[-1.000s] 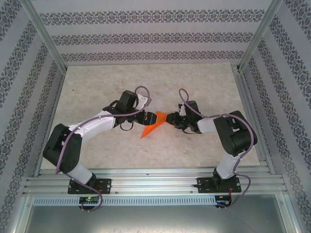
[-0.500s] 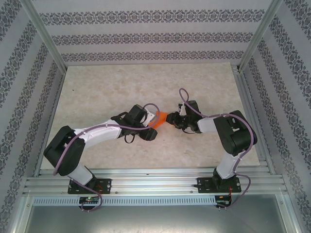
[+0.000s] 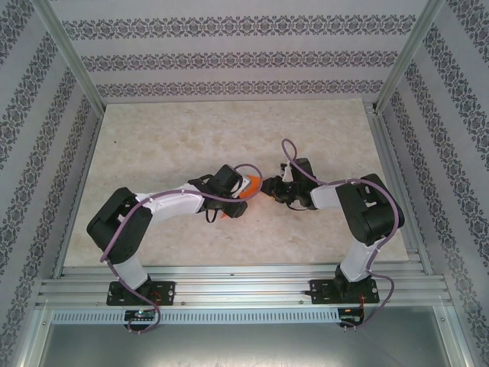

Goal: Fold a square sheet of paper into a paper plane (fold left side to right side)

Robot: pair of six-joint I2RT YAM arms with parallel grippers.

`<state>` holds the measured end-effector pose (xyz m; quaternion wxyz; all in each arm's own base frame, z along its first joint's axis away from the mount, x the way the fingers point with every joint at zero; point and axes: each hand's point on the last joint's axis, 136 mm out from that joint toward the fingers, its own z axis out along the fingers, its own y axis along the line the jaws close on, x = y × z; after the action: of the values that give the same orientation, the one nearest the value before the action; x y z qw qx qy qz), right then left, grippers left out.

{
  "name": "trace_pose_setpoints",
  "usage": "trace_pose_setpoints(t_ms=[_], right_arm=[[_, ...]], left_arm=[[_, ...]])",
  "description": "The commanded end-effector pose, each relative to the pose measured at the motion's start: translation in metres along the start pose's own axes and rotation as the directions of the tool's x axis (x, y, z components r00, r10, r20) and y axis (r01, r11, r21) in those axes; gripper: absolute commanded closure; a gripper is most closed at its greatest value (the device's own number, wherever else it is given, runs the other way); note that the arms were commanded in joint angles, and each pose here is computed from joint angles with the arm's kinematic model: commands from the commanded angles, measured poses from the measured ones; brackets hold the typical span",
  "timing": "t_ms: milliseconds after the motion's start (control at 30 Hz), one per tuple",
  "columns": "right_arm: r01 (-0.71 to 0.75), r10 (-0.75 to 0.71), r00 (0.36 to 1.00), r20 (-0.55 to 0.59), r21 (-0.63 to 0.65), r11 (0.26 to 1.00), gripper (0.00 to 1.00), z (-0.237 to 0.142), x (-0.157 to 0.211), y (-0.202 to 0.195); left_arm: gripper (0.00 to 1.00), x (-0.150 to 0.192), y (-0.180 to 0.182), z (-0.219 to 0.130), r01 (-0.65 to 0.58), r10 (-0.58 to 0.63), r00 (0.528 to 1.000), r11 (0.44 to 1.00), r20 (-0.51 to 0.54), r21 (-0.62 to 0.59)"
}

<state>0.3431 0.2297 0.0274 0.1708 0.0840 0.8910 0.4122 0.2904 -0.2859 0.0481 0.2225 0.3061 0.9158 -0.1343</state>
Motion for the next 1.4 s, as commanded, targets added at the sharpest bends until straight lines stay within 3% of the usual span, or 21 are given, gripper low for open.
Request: trace_pose_setpoints(t_ms=[0,333,667,1133,1367], right_arm=[[0.023,-0.024,0.999,0.026,0.017,1.000,0.68,0.014,-0.007,-0.006],[0.022,-0.023,0.999,0.023,0.024,0.999,0.68,0.014,-0.005,-0.008],[0.028,-0.029,0.999,0.027,0.024,0.999,0.67,0.009,-0.006,-0.008],[0.050,-0.050,0.998,0.030,0.011,0.999,0.67,-0.022,-0.004,-0.011],[0.065,-0.062,0.997,0.033,-0.073,0.995,0.68,-0.036,-0.008,0.010]], left_arm=[[0.55,0.001,0.003,0.006,-0.049,0.048,0.998,0.998,-0.030,-0.037],[0.69,0.002,0.005,0.014,-0.063,0.061,0.997,0.997,-0.047,-0.040],[0.86,-0.001,0.003,0.019,-0.041,0.042,0.998,0.999,-0.040,0.030],[0.92,-0.005,-0.015,0.025,0.012,-0.006,1.000,0.964,-0.023,0.264],[0.94,-0.004,-0.017,0.027,0.052,-0.048,0.999,0.934,-0.021,0.352]])
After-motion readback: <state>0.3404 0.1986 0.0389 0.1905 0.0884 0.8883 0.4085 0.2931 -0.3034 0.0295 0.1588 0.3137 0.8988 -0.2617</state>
